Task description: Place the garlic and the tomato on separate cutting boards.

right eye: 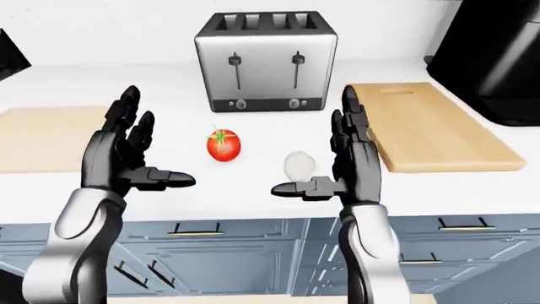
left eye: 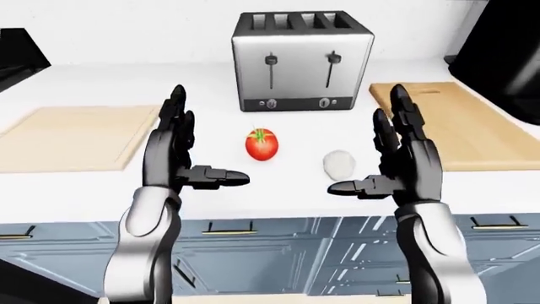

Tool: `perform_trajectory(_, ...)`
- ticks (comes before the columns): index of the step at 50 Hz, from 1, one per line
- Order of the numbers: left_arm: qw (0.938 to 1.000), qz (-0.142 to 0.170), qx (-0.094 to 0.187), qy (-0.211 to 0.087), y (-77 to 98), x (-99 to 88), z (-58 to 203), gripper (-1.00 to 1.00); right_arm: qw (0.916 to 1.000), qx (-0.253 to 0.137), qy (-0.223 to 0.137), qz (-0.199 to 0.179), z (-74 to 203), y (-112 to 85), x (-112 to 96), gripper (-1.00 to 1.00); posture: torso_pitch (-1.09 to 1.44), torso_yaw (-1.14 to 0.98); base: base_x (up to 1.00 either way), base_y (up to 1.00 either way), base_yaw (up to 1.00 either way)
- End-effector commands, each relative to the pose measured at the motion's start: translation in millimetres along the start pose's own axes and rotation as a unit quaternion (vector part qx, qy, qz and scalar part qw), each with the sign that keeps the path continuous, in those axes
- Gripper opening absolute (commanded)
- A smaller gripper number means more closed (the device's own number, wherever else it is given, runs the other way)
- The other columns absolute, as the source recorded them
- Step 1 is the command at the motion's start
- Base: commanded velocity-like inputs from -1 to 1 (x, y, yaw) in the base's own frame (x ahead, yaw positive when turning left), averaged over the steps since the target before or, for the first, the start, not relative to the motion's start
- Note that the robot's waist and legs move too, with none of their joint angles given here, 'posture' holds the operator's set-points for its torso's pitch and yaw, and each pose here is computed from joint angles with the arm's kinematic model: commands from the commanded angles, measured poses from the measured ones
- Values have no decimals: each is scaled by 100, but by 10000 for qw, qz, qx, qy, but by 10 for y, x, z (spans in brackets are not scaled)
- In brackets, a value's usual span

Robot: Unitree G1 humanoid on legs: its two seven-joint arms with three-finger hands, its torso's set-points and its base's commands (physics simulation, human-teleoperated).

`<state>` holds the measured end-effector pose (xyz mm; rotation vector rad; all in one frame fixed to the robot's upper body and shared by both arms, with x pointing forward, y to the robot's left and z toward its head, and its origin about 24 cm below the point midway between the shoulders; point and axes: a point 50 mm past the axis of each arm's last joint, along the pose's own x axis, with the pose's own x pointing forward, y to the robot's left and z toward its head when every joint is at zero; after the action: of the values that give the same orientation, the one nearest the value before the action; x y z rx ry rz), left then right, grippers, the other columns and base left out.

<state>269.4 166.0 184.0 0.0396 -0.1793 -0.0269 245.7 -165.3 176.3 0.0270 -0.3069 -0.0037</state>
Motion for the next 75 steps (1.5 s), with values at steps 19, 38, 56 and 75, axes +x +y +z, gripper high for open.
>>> perform_trajectory(19, 9996, -49, 39, -277, -28, 0, 161, 100, 9978, -667, -60, 10, 22, 28, 59, 100, 0, 0, 0, 0, 0)
perform_trajectory(38, 9996, 3, 9, -282, 14, 20, 144, 100, 9903, -1325, 417, 97, -287, 90, 284, 100, 0, 0, 0, 0, 0)
perform_trajectory(56, 9996, 24, -5, -271, 23, 14, 113, 100, 9889, -1401, 485, 82, -408, 116, 547, 100, 0, 0, 0, 0, 0)
perform_trajectory(75, 9996, 36, -5, -275, 42, 31, 117, 100, 9848, -1623, 593, 155, -568, 165, 599, 20, 0, 0, 0, 0, 0)
